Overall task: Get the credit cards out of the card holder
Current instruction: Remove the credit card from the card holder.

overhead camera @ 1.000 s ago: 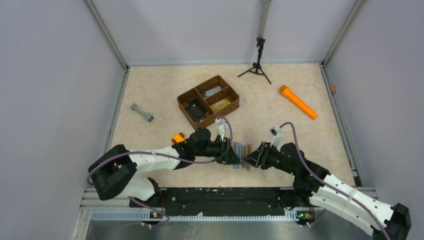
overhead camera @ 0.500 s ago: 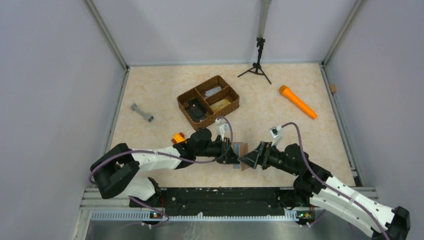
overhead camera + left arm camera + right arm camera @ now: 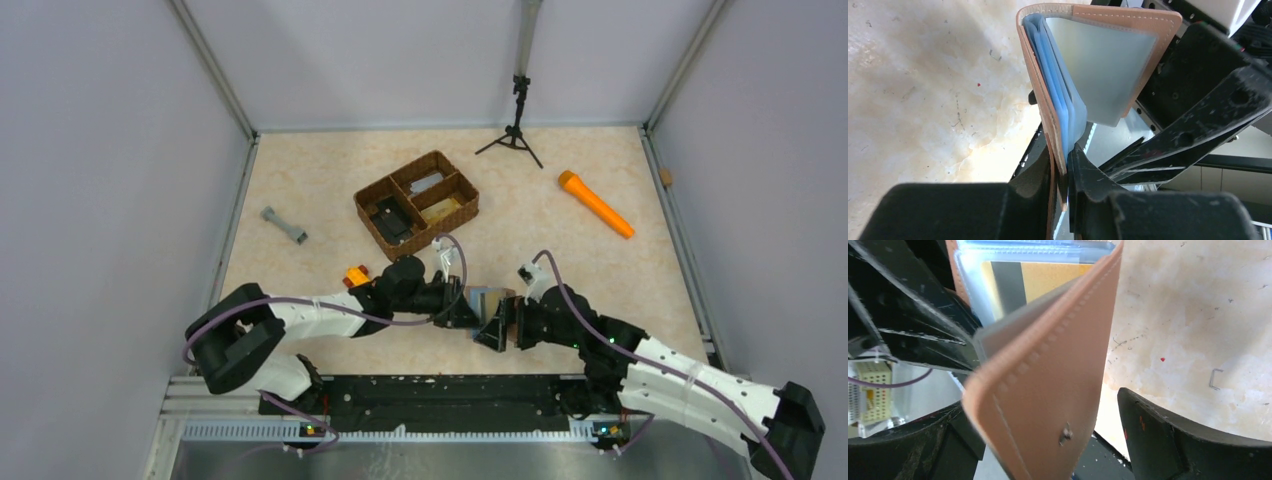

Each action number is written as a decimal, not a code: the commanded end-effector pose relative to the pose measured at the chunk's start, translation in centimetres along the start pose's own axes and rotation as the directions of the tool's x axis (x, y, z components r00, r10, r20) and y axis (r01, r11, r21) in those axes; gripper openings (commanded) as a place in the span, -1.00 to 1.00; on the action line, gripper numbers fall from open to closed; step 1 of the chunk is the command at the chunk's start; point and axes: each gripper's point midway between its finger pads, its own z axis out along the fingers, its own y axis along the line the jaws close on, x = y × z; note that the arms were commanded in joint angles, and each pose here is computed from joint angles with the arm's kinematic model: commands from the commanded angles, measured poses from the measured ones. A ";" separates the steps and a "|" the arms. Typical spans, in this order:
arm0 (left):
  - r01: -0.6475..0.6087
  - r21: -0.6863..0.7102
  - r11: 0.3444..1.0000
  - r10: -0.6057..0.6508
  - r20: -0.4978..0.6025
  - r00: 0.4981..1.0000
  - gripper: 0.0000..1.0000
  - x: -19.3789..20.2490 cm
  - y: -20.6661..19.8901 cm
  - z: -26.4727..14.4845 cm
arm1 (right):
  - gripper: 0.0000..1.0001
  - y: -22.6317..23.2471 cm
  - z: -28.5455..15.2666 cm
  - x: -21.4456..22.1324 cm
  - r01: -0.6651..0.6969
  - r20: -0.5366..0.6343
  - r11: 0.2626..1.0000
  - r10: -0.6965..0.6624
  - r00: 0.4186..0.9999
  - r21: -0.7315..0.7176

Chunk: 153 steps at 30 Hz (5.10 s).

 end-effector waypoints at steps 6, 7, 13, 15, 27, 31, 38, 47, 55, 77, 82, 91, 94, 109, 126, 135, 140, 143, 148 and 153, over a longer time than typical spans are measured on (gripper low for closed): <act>-0.033 0.104 0.994 0.030 0.026 0.999 -0.77 -1.8 -2.7 0.4 | 0.85 1.1 0.4 -1.6 0.058 0.037 0.998 -0.059 0.998 0.025; -0.032 0.103 0.994 0.030 0.023 0.999 -0.77 -1.7 -2.7 0.4 | 0.83 1.1 0.3 -1.7 0.059 0.047 0.998 -0.060 0.997 0.021; -0.025 0.088 0.996 0.025 0.003 1.000 -0.76 -1.5 -2.3 0.5 | 0.90 1.3 -0.8 -2.1 0.057 0.083 0.998 -0.057 0.995 0.010; -0.023 0.084 0.996 0.023 -0.003 1.000 -0.76 -1.5 -2.3 0.6 | 0.90 1.2 -1.0 -2.2 0.055 0.094 0.998 -0.056 0.994 0.013; -0.018 0.088 0.996 0.020 -0.018 1.000 -0.73 -1.4 -2.5 0.6 | 0.59 0.7 -0.8 -2.2 0.056 0.082 0.997 -0.060 0.995 0.048; -0.018 0.091 0.996 0.020 -0.021 1.000 -0.71 -1.4 -2.5 0.6 | 0.60 0.7 -0.7 -2.3 0.058 0.082 0.997 -0.062 0.995 0.048; -0.010 0.087 0.996 0.013 -0.030 0.999 -0.70 -1.2 -2.2 0.9 | 0.72 1.9 -0.4 -2.0 0.067 0.061 0.998 -0.067 0.996 -0.011; -0.016 0.098 0.995 0.019 -0.030 0.999 -0.62 -1.2 -2.7 0.6 | 0.22 1.2 -0.2 -1.7 0.063 0.051 0.998 -0.064 0.997 0.020; -0.031 0.123 0.992 0.034 -0.022 0.999 0.15 -1.1 -3.3 -0.1 | 0.17 1.6 -0.4 -2.1 0.050 0.076 0.999 -0.050 0.996 -0.003; -0.053 0.198 0.979 0.037 0.086 0.996 0.35 -1.4 -4.2 -3.2 | 0.15 2.6 -1.9 -2.9 -0.036 0.171 0.995 0.051 0.984 -0.091; -0.045 0.190 0.981 0.027 0.096 0.995 0.19 -1.6 -3.7 -3.5 | 0.15 3.6 -2.4 -3.6 -0.043 0.203 0.988 0.073 0.977 -0.147; -0.039 0.164 0.986 0.020 0.113 0.993 -0.16 -2.3 -2.9 -3.1 | 0.15 5.6 -2.9 -3.8 -0.039 0.202 0.966 0.093 0.975 -0.254; -0.042 0.159 0.986 0.024 0.114 0.993 -0.21 -2.5 -2.7 -2.8 | 0.15 6.1 -2.9 -3.6 -0.038 0.196 0.956 0.098 0.976 -0.290; -0.035 -0.133 0.990 0.051 0.118 0.992 -0.87 -3.1 1.2 -3.7 | 0.87 -1.5 -3.8 -4.2 -0.128 0.287 0.986 0.093 0.953 0.106; -0.228 -0.769 0.597 0.074 -0.231 0.970 -0.94 -1.1 9.2 -4.9 | 0.78 -1.3 0.5 -4.1 -0.092 0.257 0.992 0.066 0.964 0.092; -0.197 -0.646 0.738 0.065 -0.222 0.973 -0.98 -0.4 7.9 -2.6 | 0.39 -0.8 -1.1 -4.6 -0.101 0.296 0.993 0.081 0.952 0.054; -0.047 -0.353 0.935 0.024 -0.069 0.997 -1.00 -1.6 4.9 -2.3 | 0.01 1.7 -1.9 -5.6 -0.087 0.337 0.992 0.113 0.935 -0.091; 0.010 -0.184 0.983 -0.010 -0.001 1.000 -1.00 -2.5 3.1 -2.9 | -0.01 3.1 -2.0 -5.8 -0.085 0.330 0.984 0.133 0.934 -0.154; 0.007 -0.010 1.000 -0.007 0.021 1.000 -0.99 -2.8 0.4 -3.4 | -0.09 4.2 -1.2 -5.7 -0.099 0.291 0.977 0.152 0.945 -0.189; 0.033 0.157 0.987 -0.040 0.042 0.998 -0.99 -2.9 -1.9 -4.0 | -0.22 4.3 -0.1 -5.5 -0.136 0.262 0.973 0.183 0.948 -0.189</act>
